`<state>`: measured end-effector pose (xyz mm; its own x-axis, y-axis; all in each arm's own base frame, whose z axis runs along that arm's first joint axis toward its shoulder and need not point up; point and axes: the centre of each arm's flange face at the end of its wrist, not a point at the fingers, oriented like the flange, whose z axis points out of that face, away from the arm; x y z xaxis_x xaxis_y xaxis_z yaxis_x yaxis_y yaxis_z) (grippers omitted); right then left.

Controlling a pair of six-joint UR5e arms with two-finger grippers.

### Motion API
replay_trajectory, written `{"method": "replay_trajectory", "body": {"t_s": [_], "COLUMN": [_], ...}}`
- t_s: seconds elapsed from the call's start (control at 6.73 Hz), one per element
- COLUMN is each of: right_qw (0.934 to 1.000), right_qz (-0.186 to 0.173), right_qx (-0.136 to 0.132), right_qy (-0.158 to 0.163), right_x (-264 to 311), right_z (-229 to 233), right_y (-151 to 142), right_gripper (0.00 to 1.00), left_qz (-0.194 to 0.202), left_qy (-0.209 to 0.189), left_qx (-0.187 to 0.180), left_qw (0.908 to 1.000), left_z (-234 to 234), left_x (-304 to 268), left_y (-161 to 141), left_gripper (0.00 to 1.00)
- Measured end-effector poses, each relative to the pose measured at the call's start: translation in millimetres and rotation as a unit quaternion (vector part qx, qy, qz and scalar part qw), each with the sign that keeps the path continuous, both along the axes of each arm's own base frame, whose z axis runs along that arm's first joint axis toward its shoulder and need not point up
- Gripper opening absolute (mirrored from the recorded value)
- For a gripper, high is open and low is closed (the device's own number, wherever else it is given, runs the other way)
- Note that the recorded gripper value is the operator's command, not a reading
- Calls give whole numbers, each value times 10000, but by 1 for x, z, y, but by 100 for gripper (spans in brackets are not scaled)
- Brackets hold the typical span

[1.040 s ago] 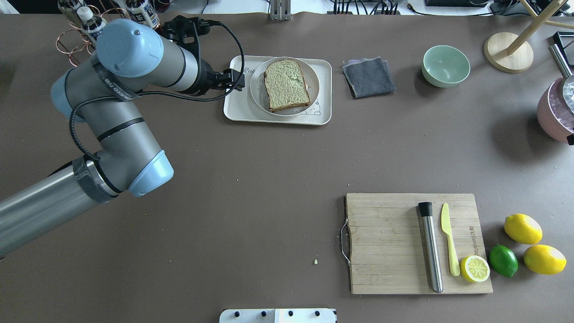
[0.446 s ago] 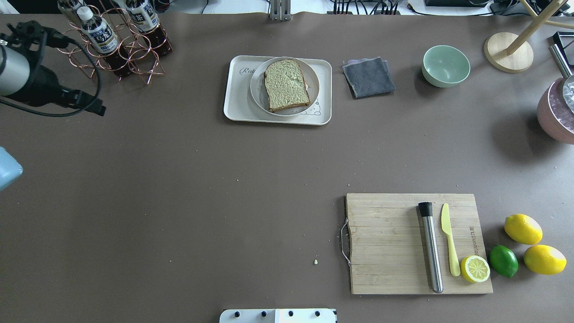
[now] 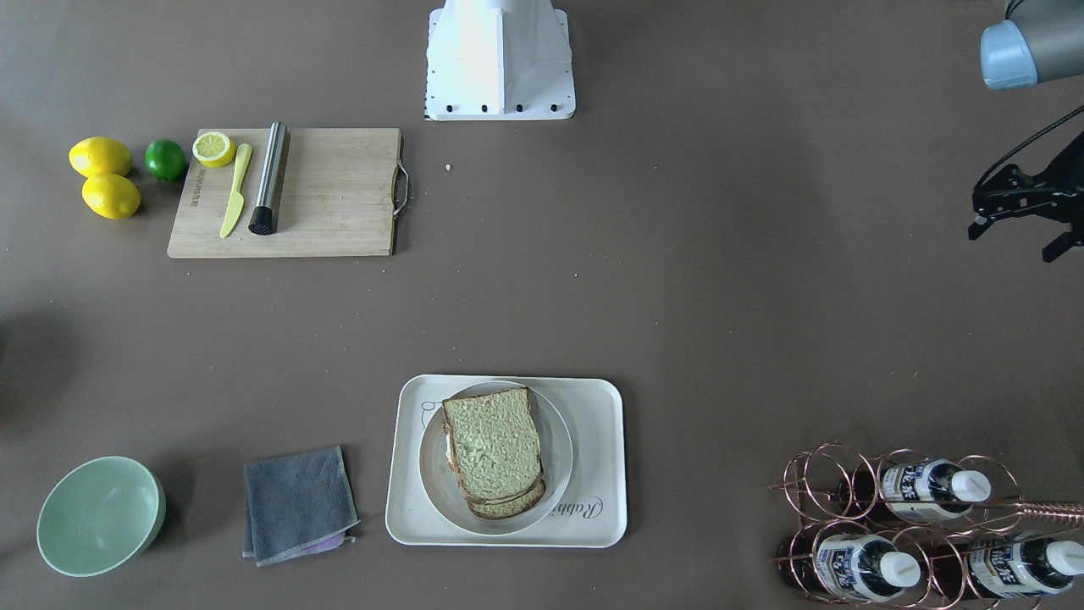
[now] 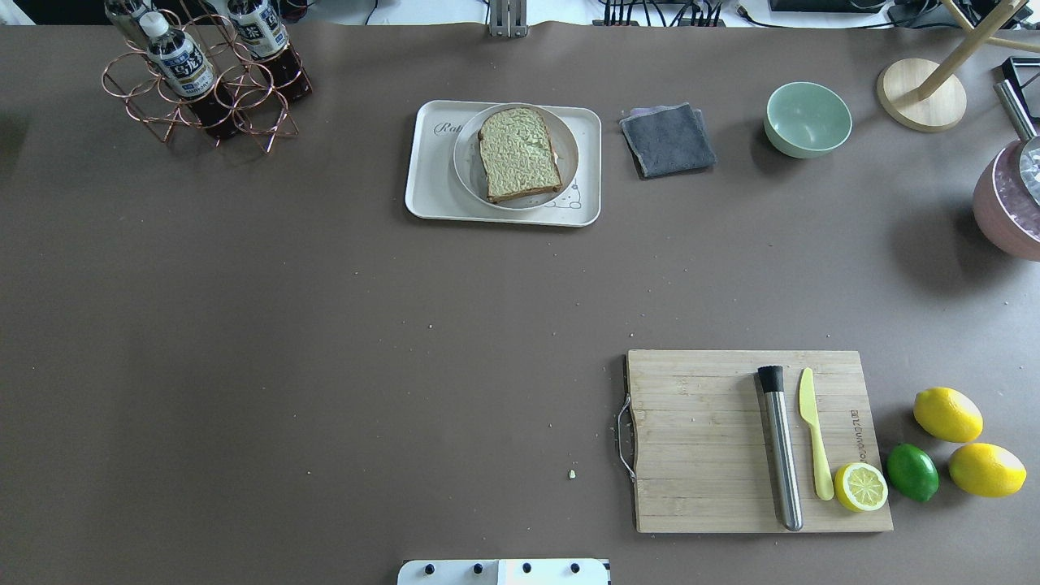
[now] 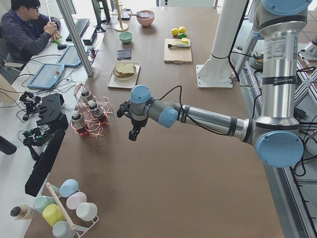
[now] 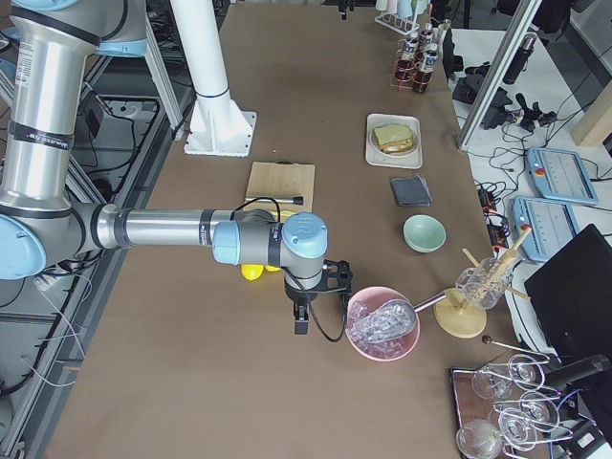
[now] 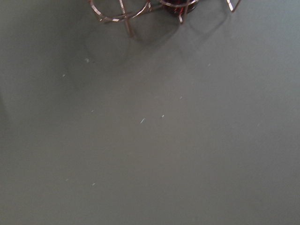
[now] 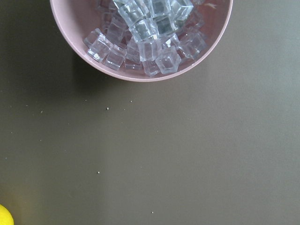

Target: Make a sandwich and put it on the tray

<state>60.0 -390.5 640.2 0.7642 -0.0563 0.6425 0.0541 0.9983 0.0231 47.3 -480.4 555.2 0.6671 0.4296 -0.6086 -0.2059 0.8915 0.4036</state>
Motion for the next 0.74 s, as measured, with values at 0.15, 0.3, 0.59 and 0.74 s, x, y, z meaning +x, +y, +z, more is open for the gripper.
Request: {"method": "replay_trajectory", "body": {"t_s": [0.15,0.3,0.59,0.74], "right_qw": [10000,10000,10000,10000], "right_qz": [-9,-13,-15,-15], "right_qx": [10,8,-10,-7], "right_qy": [2,5,-9,-18], "right_x": [0,0,0,0], "right_z": [0,1,3,3], "right_y": [-1,-2,-3,-3], "right_gripper": [100,100,100,100], "left_qz": [171,316,203,73], "left_qy": [-217,-304,-101,9], "left_qx": [130,132,-273,-574], "left_qw": [9995,9989,9994,9983], "left_z": [45,85,108,103], "left_x": [-37,-64,-86,-91], "left_y": [5,10,17,20], "left_gripper": [98,98,98,98]}}
